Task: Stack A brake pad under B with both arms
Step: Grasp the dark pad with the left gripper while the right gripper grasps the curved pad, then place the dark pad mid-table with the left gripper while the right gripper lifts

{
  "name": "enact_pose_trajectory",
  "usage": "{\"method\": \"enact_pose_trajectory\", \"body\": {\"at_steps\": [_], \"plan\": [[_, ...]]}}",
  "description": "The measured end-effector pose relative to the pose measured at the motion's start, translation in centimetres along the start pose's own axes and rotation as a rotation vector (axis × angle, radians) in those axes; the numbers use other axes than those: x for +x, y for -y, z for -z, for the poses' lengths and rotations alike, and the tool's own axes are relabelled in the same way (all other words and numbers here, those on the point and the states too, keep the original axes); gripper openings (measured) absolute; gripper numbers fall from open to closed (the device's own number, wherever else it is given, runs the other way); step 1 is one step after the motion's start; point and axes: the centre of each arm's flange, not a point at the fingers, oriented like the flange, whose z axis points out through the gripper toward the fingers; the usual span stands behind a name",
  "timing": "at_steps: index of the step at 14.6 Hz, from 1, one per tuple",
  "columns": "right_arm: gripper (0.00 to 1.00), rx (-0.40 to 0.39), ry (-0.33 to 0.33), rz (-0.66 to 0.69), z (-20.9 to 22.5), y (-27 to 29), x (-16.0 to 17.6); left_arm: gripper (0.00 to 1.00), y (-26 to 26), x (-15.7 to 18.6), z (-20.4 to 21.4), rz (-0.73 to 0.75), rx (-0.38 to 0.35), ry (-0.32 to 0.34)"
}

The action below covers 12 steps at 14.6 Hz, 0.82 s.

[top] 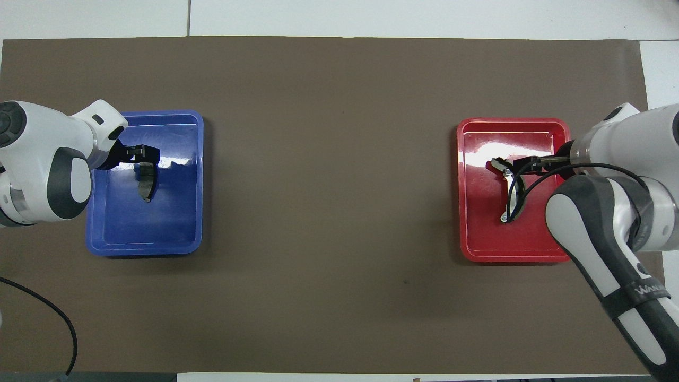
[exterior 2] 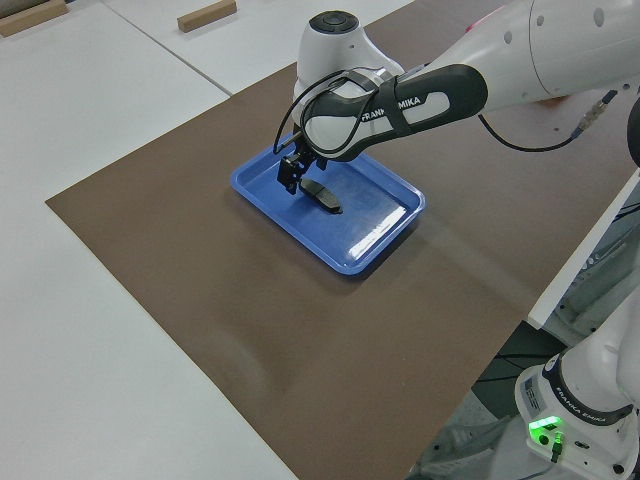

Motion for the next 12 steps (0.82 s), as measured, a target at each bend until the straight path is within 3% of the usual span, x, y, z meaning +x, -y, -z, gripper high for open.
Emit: {"method": "enact_pose_trajectory", "body": {"at_steps": [8, 10, 11, 12], "plan": [[1.0, -0.001, -0.008, -0.018, -6.2, -0.8, -2.9, 0.96, -0.5, -0.9, -1.4, -0.008, -0.003, 0.027], [1.0, -0.002, -0.007, -0.018, -7.4, -0.8, -3.0, 0.8, -0.5, -1.0, -1.5, -0.01, -0.003, 0.028], [0.99, -0.003, -0.007, -0.017, -8.0, -0.8, -3.0, 0.8, -0.5, -1.1, -1.5, -0.01, -0.003, 0.032], [0.98, -0.003, -0.007, -0.017, -8.3, -0.8, -2.9, 0.73, -0.6, -1.2, -1.6, -0.01, -0.003, 0.038]]}}
